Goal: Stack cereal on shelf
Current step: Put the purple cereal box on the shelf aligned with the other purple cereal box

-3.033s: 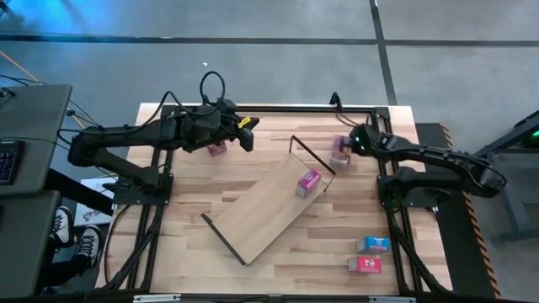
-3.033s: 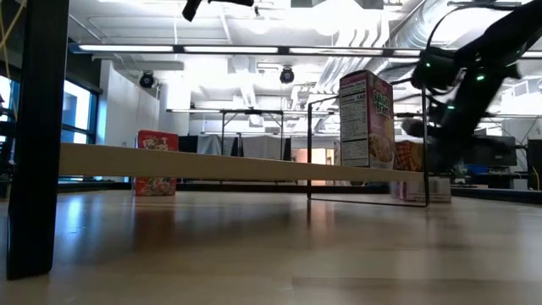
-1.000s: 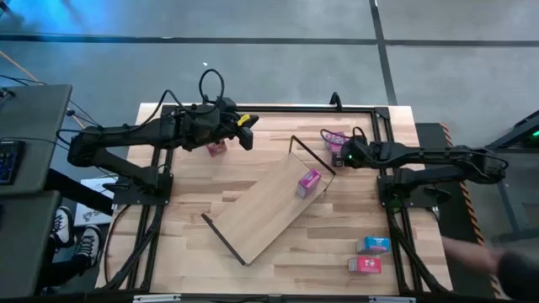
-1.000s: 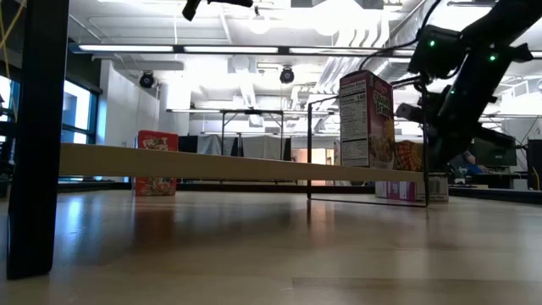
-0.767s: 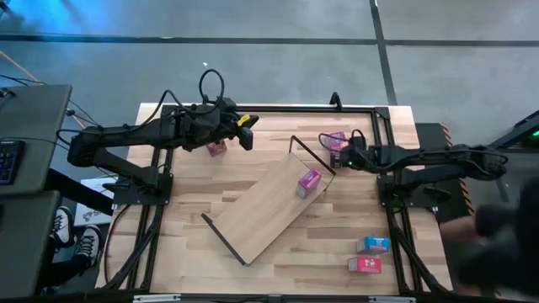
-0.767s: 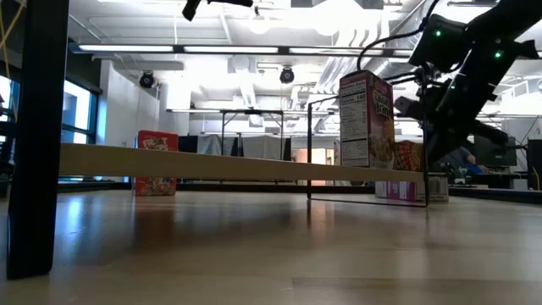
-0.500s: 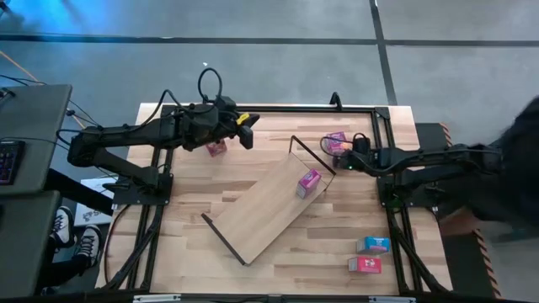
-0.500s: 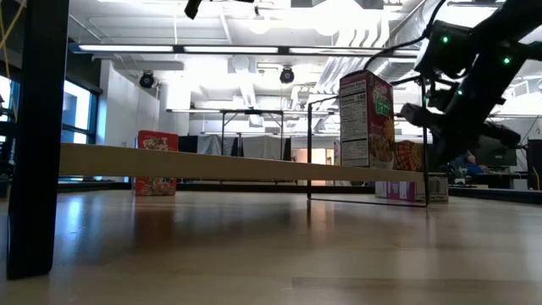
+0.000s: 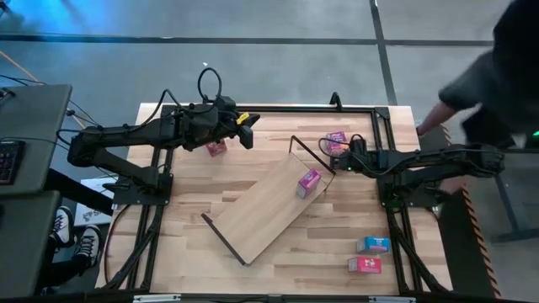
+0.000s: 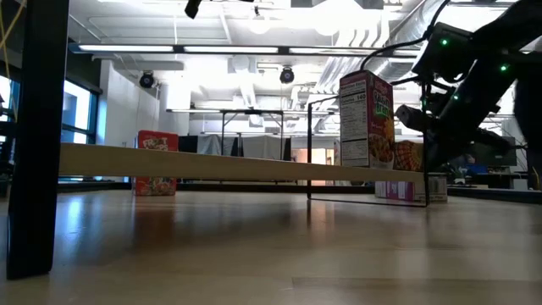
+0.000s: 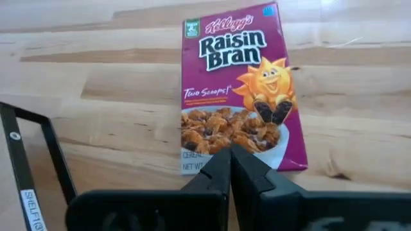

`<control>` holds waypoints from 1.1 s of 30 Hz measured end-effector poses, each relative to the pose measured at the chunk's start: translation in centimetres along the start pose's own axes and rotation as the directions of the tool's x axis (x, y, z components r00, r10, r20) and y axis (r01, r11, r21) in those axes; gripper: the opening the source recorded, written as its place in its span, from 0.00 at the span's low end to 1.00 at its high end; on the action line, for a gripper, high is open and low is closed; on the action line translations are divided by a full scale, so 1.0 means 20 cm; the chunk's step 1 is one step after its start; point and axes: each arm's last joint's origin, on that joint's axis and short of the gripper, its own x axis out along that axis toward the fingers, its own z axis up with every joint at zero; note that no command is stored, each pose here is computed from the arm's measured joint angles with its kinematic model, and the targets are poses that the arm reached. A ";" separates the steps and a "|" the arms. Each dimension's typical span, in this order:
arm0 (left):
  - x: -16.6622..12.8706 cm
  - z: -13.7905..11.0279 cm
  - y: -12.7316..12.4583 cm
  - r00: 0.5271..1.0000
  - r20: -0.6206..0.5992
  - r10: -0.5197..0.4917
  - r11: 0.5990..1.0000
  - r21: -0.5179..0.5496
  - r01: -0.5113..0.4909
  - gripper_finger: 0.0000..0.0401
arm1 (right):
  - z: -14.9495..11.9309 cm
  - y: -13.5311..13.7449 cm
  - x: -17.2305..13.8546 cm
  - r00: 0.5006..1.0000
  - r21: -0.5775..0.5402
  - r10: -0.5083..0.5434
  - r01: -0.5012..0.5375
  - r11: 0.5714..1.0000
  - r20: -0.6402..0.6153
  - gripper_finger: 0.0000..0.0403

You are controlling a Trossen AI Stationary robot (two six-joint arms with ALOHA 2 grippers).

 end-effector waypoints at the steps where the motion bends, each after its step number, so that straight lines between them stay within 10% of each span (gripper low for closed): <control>1: 0.00 0.00 0.00 1.000 0.000 0.000 1.000 -0.005 0.000 0.00 | 0.00 0.00 0.00 1.000 -0.004 -0.002 0.002 1.000 0.000 0.00; 33: 0.00 0.00 0.00 1.000 -0.002 -0.001 1.000 -0.007 0.001 0.00 | 0.02 -0.02 0.03 0.994 -0.040 0.009 -0.013 0.999 -0.105 0.00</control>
